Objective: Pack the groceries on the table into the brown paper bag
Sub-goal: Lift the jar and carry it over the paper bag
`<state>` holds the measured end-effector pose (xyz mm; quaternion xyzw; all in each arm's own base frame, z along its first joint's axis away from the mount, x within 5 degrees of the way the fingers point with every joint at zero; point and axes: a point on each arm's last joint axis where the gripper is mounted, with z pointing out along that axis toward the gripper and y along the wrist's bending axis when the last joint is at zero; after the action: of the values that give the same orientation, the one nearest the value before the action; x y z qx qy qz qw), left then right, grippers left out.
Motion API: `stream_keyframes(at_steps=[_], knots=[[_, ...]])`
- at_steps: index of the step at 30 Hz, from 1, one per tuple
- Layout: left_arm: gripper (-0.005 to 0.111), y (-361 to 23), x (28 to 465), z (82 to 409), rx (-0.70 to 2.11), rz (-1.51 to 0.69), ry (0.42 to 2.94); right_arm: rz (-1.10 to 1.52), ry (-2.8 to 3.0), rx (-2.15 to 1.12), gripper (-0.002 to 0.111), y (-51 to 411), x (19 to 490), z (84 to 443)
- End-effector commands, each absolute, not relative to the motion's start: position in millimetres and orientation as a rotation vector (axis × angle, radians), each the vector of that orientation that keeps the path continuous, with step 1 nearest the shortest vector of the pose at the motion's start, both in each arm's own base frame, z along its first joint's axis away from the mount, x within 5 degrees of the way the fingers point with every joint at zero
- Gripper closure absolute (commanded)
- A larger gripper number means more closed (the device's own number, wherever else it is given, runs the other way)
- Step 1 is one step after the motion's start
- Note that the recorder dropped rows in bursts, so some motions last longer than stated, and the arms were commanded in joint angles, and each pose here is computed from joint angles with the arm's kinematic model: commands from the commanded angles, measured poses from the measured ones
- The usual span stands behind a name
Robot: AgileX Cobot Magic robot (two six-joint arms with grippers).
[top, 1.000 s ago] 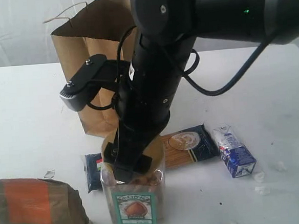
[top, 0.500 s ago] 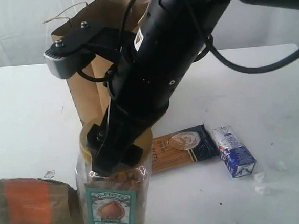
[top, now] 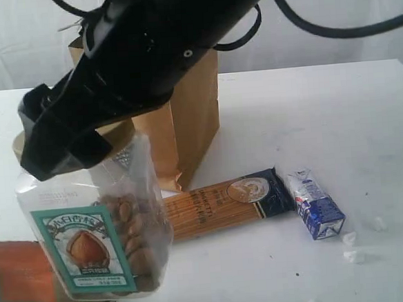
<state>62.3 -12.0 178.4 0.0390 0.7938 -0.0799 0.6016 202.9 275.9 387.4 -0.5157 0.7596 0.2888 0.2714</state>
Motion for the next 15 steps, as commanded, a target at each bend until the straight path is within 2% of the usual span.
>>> stream_keyframes(at_steps=[1, 15], knots=[[0.107, -12.6, 61.6, 178.1, 0.085, -0.204, 1.836, 0.826, 1.949, -1.306, 0.054, 276.4, 202.0, 409.7], [0.107, -12.6, 61.6, 178.1, 0.085, -0.204, 1.836, 0.81, 1.621, -0.919, 0.054, 280.6, 225.7, 459.4]])
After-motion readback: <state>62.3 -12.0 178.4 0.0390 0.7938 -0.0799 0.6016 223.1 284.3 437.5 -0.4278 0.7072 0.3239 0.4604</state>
